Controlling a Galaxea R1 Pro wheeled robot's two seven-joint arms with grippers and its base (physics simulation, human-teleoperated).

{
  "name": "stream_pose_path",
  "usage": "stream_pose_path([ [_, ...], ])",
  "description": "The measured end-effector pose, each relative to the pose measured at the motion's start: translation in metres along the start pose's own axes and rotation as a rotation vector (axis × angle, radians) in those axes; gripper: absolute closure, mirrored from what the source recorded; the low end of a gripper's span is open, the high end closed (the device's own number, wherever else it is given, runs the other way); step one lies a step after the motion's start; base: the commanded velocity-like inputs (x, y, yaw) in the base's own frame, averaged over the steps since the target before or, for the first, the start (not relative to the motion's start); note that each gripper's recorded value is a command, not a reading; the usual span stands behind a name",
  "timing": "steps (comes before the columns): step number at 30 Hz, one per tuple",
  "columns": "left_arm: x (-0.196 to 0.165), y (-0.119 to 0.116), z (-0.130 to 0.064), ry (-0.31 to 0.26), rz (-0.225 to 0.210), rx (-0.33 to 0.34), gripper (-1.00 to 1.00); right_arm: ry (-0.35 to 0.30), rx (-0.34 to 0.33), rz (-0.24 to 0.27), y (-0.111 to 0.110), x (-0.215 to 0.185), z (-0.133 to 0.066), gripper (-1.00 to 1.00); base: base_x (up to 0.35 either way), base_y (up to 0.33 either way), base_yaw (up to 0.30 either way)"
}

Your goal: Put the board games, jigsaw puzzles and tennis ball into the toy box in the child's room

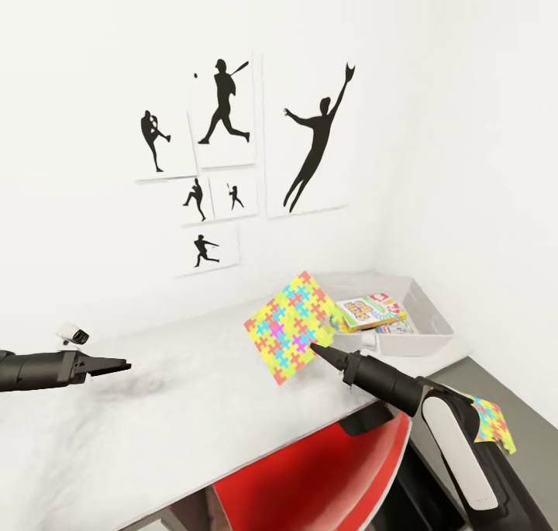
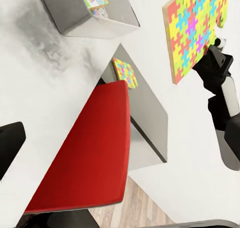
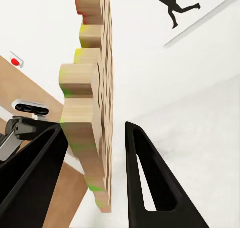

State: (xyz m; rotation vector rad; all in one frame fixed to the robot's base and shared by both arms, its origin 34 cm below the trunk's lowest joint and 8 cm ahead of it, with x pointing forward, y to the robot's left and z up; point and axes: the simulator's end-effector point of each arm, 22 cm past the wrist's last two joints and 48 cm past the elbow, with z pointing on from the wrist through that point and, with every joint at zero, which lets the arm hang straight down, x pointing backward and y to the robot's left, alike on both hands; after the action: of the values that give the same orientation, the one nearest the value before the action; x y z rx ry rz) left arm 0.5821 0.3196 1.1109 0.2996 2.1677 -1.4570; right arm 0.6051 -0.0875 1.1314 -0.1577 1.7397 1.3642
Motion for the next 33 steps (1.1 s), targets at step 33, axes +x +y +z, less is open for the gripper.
stream_pose_path([
  [33, -0.0033, -0.0083, -0.0032, -0.009, 0.017, 0.002, -1.00, -0.011, 0.006, -0.011, 0.0039, -0.0074, -0.0036, 1.00, 0.062, -0.033, -0.022],
])
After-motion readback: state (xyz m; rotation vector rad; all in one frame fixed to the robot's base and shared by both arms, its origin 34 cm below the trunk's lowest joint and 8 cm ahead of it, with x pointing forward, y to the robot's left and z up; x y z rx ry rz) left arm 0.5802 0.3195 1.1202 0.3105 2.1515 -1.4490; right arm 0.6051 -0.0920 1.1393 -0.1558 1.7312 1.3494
